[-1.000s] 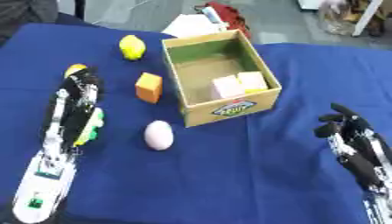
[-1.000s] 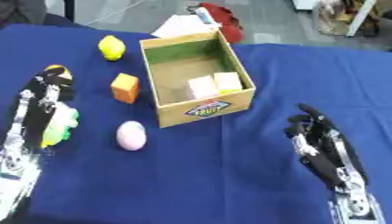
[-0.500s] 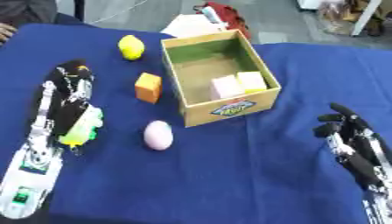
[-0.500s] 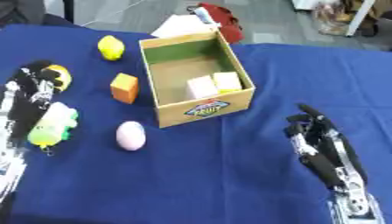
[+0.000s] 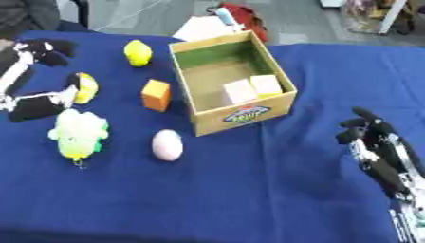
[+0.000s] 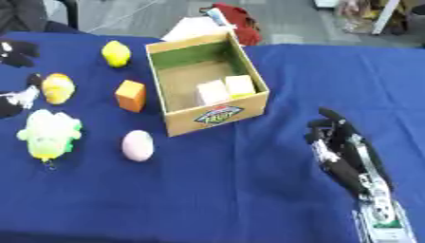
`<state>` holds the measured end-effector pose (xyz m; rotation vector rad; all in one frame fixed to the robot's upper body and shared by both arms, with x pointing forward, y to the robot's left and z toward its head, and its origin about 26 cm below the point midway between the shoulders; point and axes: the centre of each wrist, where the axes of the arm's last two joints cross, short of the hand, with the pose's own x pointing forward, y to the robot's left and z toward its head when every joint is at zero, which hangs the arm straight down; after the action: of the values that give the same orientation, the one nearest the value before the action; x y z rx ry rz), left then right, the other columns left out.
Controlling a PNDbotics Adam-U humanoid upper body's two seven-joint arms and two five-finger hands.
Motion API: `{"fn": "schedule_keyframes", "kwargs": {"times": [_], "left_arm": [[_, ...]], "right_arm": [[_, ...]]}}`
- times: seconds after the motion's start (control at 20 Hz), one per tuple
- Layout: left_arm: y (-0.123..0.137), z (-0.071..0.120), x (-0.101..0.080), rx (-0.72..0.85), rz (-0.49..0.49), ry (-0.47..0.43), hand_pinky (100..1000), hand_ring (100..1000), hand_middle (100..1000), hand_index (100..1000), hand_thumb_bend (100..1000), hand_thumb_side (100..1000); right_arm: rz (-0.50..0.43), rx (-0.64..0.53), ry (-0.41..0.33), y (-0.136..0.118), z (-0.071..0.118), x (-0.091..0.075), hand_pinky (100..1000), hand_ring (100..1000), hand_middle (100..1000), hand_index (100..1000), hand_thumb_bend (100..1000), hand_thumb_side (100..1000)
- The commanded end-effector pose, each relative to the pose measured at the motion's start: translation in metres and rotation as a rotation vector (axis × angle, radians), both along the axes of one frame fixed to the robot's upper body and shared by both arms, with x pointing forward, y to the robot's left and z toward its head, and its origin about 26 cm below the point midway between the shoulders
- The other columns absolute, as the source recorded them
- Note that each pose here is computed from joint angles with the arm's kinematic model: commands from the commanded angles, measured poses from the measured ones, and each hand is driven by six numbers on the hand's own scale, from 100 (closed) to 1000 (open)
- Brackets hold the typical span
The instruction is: Pick up objects on the table and place them in the box.
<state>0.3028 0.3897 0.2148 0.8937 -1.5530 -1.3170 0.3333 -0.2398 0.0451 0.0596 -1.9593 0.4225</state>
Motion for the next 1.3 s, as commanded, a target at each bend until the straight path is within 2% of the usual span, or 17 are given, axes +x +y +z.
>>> {"fn": "schedule_keyframes", "kwargs": {"times": [0.05, 0.25, 0.35, 0.55, 0.7, 1.05, 1.3], "left_arm": [[0.011, 0.022, 0.006, 0.226, -0.025, 0.138, 817, 753, 767, 900, 250, 291], [0.014, 0.021, 0.021, 0.350, -0.040, 0.298, 832, 769, 791, 914, 356, 326], [0.016, 0.014, 0.029, 0.391, -0.043, 0.375, 837, 776, 799, 917, 406, 339], [0.019, -0.003, 0.044, 0.445, -0.052, 0.491, 838, 780, 805, 919, 441, 318], [0.021, -0.010, 0.053, 0.472, -0.058, 0.530, 841, 785, 811, 922, 464, 308], [0.027, -0.023, 0.062, 0.487, -0.033, 0.518, 848, 794, 825, 932, 481, 296], [0.030, -0.035, 0.065, 0.505, -0.038, 0.586, 806, 758, 795, 917, 472, 281]], "right_arm": [[-0.005, -0.030, -0.018, -0.007, 0.005, 0.001, 649, 626, 672, 900, 100, 400], [-0.001, -0.035, -0.016, -0.007, 0.004, 0.001, 649, 626, 672, 900, 100, 399], [0.002, -0.036, -0.015, -0.006, 0.004, 0.001, 649, 626, 672, 900, 100, 397], [0.005, -0.036, -0.013, -0.006, 0.003, 0.001, 649, 626, 672, 900, 100, 396], [0.006, -0.035, -0.014, -0.005, 0.003, 0.001, 649, 626, 672, 900, 100, 396], [0.001, -0.030, -0.012, -0.006, 0.003, 0.000, 649, 626, 672, 899, 100, 394], [0.002, -0.029, -0.011, -0.005, 0.003, 0.000, 649, 626, 672, 899, 100, 392]]}}
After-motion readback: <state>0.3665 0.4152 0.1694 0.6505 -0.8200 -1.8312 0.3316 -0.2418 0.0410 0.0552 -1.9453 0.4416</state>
